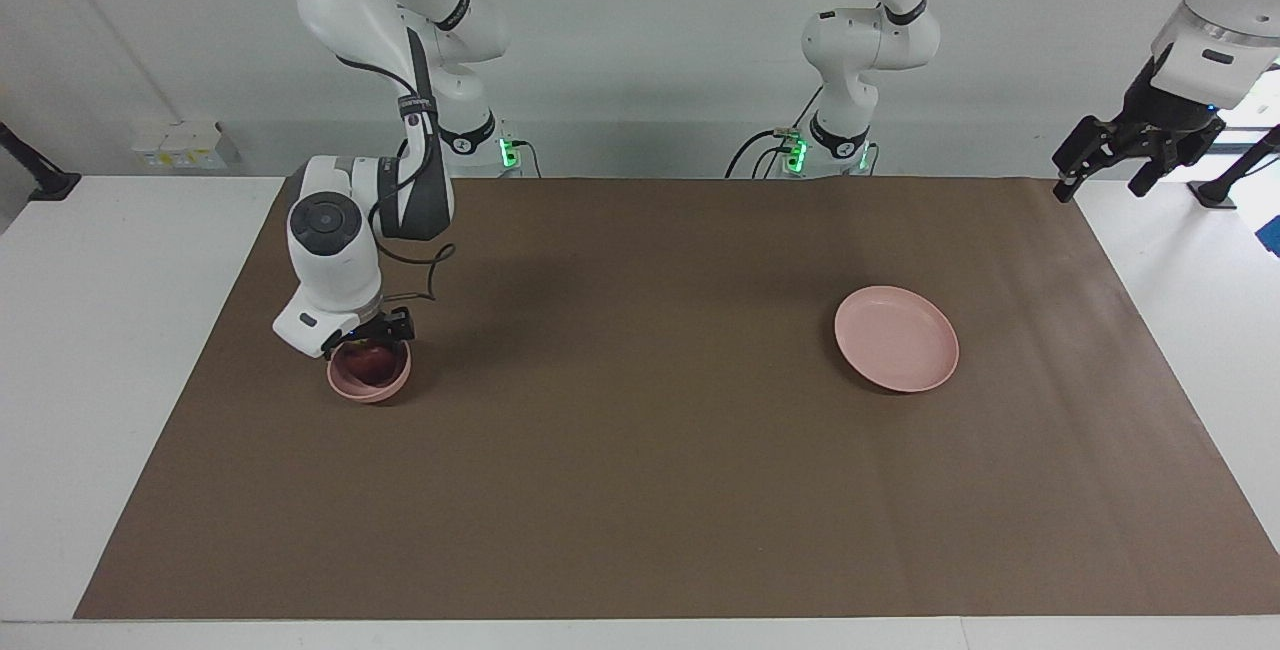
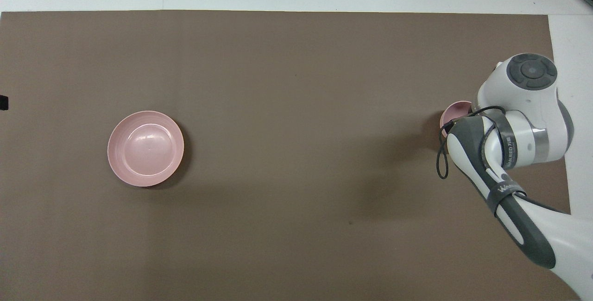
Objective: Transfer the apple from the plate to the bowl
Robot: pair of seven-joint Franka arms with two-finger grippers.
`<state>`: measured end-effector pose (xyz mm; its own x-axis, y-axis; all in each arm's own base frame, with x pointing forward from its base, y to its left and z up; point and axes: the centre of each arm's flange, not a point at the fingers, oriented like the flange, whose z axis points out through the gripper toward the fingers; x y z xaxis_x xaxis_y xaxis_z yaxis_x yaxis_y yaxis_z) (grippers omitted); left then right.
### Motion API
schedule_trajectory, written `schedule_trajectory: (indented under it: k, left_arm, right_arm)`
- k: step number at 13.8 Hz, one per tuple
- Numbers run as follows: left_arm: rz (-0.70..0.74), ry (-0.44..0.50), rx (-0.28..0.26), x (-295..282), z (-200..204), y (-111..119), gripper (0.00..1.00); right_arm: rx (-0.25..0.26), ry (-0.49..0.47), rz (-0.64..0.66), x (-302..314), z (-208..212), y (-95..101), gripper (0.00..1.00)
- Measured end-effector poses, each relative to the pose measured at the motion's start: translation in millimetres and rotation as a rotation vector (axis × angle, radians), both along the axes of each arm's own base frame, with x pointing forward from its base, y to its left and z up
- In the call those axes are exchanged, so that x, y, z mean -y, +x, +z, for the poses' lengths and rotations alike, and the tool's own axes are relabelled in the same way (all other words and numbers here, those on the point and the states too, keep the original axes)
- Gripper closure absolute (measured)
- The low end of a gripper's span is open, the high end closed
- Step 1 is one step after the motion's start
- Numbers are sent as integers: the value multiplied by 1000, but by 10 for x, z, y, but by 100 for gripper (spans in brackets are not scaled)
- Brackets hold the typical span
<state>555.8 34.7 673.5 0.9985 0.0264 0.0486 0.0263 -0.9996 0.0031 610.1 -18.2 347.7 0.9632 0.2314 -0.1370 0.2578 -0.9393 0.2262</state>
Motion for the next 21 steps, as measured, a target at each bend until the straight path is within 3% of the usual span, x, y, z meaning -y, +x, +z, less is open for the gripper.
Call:
schedule_trajectory:
  k: [4, 8, 11, 13, 17, 21]
  left_arm:
    - [-21, -2, 13, 107, 133, -88, 0]
    - [-90, 0, 11, 160, 153, -124, 0]
    - [-136, -2, -33, 198, 106, -167, 0]
    - [-153, -10, -76, 288, 70, -213, 0]
    - [-177, -12, -80, 518, 82, -236, 0]
    - [-180, -22, -79, 565, 91, -245, 0]
  right_arm:
    - [44, 69, -51, -30, 442, -20, 0]
    - [66, 160, -195, -68, 1157, -184, 0]
    - [70, 226, -265, -101, 1812, -373, 0]
    - [58, 232, -272, -98, 2265, -519, 0]
    - [35, 231, -276, -97, 3063, -752, 0]
    - [70, 239, -274, -82, 3349, -885, 0]
